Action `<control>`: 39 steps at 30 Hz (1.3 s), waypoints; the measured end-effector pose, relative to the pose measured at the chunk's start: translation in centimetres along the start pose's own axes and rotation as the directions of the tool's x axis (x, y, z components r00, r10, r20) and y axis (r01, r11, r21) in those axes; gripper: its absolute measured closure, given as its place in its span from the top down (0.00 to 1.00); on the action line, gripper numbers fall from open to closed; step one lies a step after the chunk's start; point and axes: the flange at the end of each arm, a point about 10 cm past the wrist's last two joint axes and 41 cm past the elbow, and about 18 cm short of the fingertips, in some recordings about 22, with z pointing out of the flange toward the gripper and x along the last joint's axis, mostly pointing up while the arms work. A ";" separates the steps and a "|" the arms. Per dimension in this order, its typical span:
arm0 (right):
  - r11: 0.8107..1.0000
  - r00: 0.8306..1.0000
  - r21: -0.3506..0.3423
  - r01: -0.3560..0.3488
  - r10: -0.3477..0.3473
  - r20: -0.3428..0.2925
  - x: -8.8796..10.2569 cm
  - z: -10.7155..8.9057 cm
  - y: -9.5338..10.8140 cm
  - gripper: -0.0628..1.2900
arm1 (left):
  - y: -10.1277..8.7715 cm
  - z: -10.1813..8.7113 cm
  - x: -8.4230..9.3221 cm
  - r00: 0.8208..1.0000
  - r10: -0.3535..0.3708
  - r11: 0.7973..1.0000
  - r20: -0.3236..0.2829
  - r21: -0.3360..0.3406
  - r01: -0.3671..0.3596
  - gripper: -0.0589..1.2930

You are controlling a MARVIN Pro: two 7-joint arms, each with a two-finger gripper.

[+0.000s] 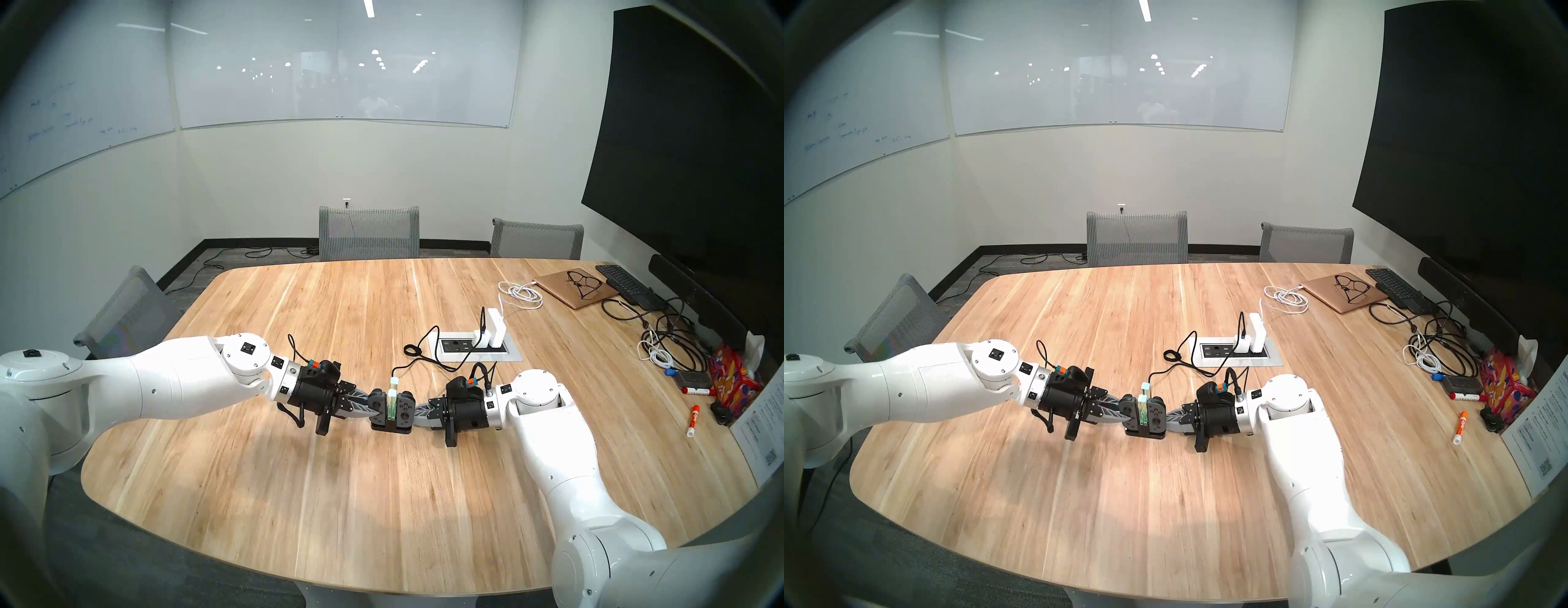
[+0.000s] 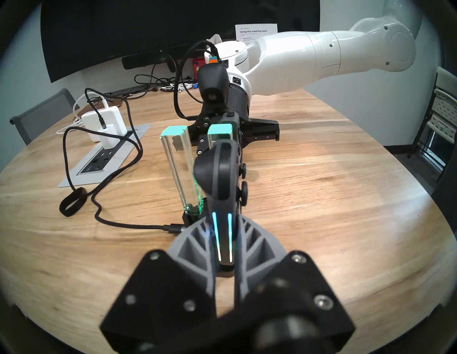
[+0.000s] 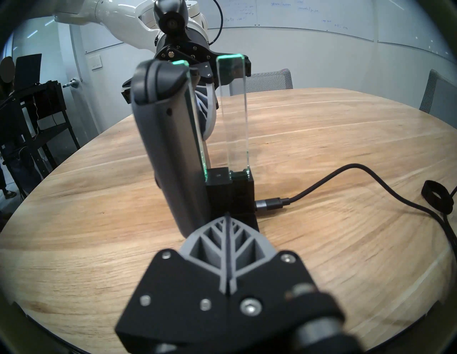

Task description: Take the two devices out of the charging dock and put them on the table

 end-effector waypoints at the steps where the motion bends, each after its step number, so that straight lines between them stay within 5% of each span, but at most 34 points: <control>1: 1.000 1.000 0.000 0.000 0.000 0.000 0.0 0.0 0.0 0.03 | 0.0 0.0 0.0 1.000 -0.001 1.000 0.000 0.000 0.001 0.13; 39: 1.000 1.000 0.001 0.000 0.000 -0.001 0.0 0.0 0.0 0.03 | 0.8 -0.1 0.0 1.000 -0.017 1.000 0.002 0.013 0.017 0.13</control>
